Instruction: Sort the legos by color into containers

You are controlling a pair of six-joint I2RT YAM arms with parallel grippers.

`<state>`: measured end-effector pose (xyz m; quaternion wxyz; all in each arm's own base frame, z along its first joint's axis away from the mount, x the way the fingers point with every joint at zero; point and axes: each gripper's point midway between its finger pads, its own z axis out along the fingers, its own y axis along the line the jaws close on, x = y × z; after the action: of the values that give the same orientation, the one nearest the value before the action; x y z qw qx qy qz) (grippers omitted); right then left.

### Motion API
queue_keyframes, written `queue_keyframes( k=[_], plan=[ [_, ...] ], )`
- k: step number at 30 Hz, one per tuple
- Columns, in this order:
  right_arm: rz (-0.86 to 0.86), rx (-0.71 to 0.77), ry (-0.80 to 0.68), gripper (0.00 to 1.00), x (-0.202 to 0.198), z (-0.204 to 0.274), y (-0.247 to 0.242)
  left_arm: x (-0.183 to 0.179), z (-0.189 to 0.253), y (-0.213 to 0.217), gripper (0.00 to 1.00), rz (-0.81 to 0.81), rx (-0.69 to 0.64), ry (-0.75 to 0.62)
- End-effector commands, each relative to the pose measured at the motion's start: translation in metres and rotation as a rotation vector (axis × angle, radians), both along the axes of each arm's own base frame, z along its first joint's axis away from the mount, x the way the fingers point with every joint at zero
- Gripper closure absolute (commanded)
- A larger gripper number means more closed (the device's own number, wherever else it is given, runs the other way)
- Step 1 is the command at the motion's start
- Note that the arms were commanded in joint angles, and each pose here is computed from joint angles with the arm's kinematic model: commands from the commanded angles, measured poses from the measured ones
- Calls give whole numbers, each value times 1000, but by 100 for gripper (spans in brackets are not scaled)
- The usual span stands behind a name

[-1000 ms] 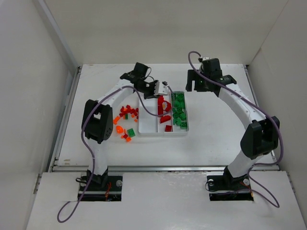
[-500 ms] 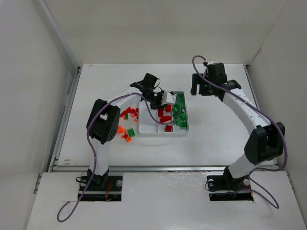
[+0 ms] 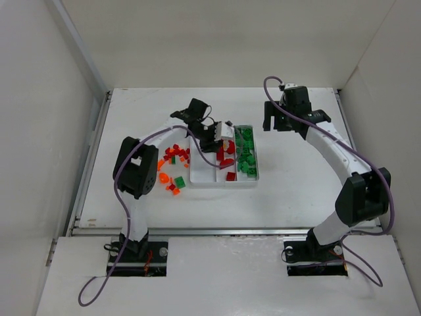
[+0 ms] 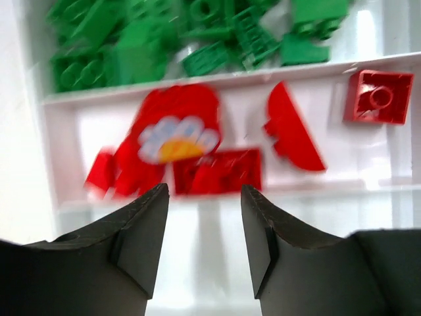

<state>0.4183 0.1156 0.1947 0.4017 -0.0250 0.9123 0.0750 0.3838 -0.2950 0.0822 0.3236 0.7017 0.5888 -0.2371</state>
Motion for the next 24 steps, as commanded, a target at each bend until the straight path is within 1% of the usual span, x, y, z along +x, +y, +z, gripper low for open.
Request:
queue_keyframes(
  k=[1,3,4,5,6,7,8,9,12,13,15,18,21,24],
  plan=[
    [20,-27,-116,12,6,34,13,10,66,31,55,145,-94,-3],
    [36,-69,-129,12,7,35,20,18,58,57,59,260,-44,9],
    [68,-67,-129,12,6,34,35,25,63,69,60,318,-41,-12],
    [80,-82,-130,12,8,33,40,32,61,90,60,412,-32,7],
    [92,-81,-130,12,6,33,45,29,47,110,60,479,15,18],
    [101,-78,-138,12,9,34,51,29,56,124,60,523,10,-7],
    [115,-78,-136,12,9,33,58,32,57,143,60,577,11,-18],
    [119,-55,-142,12,10,35,62,24,44,160,60,618,50,-2],
    [164,-10,-140,12,15,32,80,11,44,194,58,677,93,-30],
    [164,-10,-140,12,15,32,80,0,29,206,58,697,136,-10],
    [174,-3,-137,12,23,29,87,-8,21,221,58,728,164,-10],
    [193,1,-128,12,26,27,96,-22,0,229,56,734,200,34],
    [198,12,-134,12,28,30,104,-27,-12,232,56,731,205,51],
    [202,33,-128,12,28,30,111,-26,-14,230,56,732,193,63]
  ],
)
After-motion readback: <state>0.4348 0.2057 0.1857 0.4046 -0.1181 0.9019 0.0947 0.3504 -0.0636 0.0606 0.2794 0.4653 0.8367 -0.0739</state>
